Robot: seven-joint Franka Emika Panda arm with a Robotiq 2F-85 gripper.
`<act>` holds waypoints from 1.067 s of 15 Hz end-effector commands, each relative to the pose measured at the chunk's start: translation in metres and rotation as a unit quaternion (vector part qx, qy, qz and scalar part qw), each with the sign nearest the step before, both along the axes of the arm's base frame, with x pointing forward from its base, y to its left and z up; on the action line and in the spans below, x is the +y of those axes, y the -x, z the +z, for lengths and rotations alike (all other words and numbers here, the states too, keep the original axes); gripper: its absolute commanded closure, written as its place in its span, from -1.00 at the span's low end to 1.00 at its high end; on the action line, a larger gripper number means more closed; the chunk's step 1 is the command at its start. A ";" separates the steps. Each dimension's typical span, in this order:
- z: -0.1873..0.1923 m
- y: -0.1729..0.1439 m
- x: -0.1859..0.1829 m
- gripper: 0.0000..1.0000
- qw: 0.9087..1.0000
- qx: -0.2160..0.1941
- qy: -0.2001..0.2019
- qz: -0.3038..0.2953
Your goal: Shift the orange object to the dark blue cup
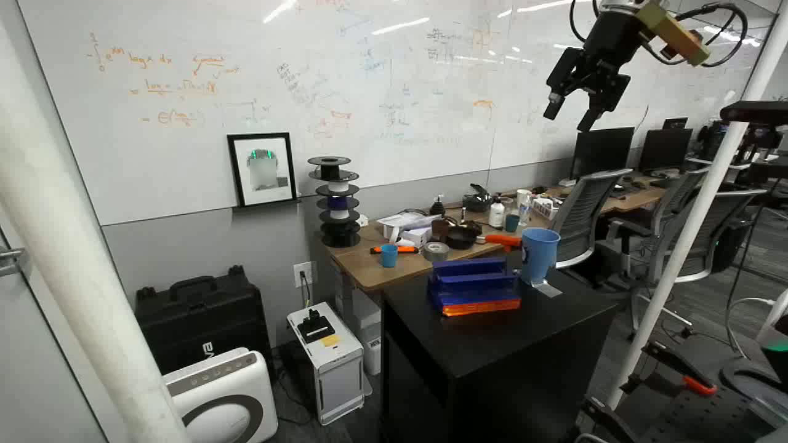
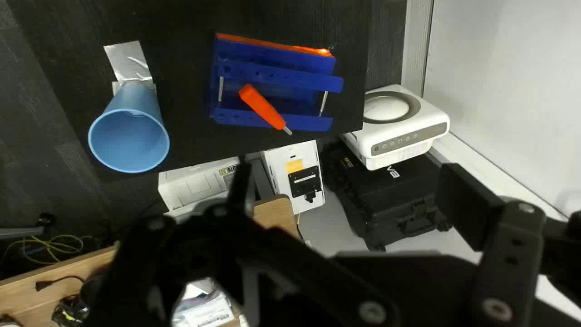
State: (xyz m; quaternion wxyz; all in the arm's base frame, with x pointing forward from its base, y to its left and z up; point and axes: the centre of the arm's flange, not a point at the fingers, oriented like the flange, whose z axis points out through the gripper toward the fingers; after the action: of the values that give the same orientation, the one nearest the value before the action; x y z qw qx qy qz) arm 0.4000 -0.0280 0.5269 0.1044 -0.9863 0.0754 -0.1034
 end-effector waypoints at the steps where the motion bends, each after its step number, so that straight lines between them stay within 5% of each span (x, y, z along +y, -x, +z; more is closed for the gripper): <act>1: 0.002 -0.001 0.000 -1.00 1.000 -0.003 0.000 0.000; 6: 0.011 -0.001 -0.001 -1.00 1.000 -0.012 0.001 -0.001; 8: -0.008 -0.029 -0.004 -1.00 1.000 0.006 0.002 0.011; 16: -0.151 -0.104 -0.004 -1.00 0.987 0.125 0.020 0.100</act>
State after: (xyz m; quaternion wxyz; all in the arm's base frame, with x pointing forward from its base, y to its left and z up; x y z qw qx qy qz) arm 0.4631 -0.0311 0.4102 0.0901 -0.9957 0.0187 0.0072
